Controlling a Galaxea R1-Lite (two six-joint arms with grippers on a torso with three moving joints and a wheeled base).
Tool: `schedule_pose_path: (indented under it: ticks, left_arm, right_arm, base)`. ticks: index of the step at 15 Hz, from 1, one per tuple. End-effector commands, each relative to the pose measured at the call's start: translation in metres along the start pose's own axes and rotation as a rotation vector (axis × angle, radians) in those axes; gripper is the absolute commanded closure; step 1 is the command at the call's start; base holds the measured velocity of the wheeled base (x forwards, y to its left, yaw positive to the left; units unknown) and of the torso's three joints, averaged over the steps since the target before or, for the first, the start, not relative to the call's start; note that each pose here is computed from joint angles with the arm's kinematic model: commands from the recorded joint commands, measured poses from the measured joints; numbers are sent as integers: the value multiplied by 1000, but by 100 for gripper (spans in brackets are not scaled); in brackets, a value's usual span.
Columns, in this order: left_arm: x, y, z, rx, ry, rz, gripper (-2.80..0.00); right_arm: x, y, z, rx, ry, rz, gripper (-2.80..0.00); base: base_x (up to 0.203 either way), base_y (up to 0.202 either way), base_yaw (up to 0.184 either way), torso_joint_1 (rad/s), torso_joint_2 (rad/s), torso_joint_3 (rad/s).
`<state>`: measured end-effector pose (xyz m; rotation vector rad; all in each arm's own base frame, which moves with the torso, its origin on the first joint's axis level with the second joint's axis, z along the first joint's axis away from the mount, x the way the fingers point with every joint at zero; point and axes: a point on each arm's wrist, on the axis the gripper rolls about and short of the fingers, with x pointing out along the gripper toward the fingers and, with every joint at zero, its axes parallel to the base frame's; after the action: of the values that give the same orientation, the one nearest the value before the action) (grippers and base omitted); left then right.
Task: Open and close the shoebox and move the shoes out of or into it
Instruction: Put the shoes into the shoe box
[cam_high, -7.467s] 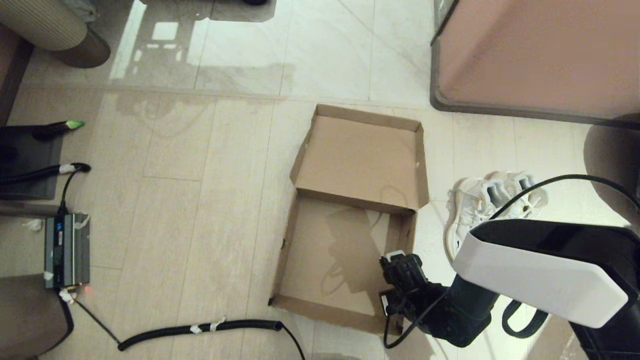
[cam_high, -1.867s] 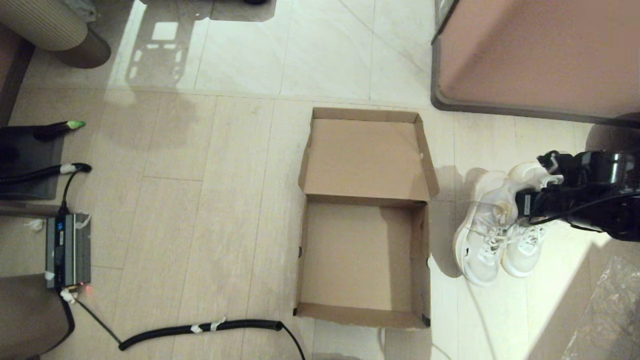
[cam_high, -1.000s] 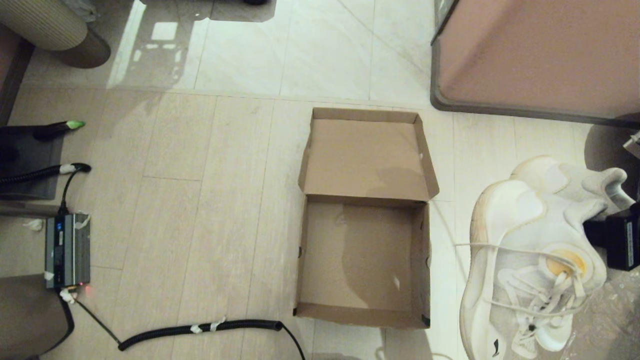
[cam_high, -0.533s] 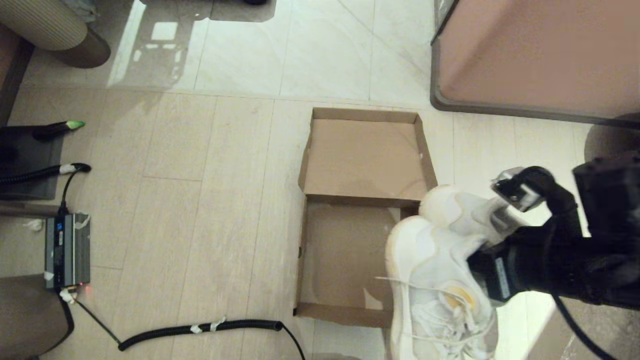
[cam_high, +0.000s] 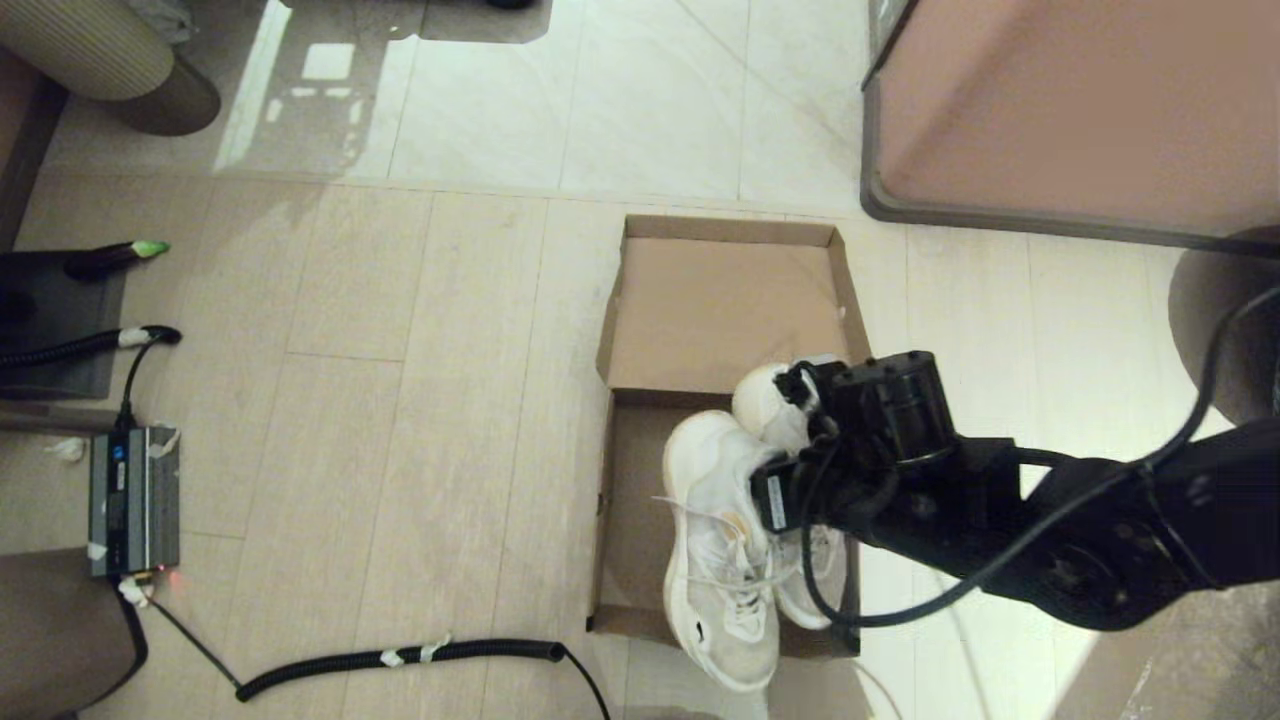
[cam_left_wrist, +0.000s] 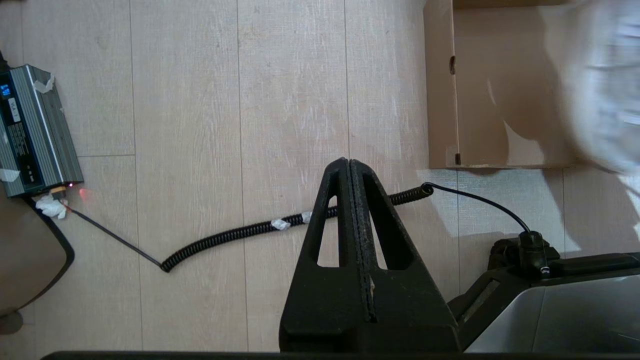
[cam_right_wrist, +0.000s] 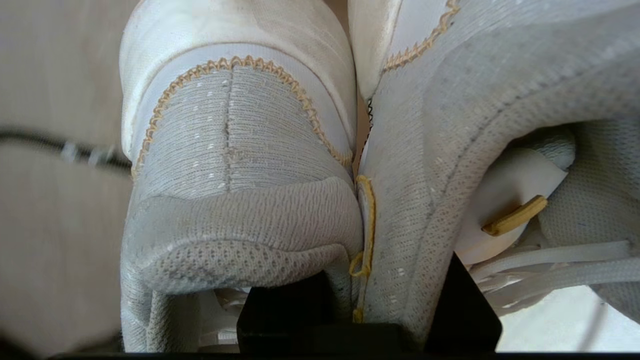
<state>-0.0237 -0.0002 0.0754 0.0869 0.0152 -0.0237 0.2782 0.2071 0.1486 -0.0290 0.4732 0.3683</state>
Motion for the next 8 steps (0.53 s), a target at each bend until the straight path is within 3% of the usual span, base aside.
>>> schedule_pose_path:
  ticks: [1, 8]
  left_arm:
    - [0, 0, 0, 0, 2, 0, 0]
    - [0, 0, 0, -1, 2, 0, 0]
  right_arm:
    - [49, 8, -16, 8, 51, -53, 0]
    - [97, 3, -26, 24, 51, -170, 0]
  base:
    - [0, 0, 0, 0, 0, 0]
    - [0, 0, 0, 0, 0, 0]
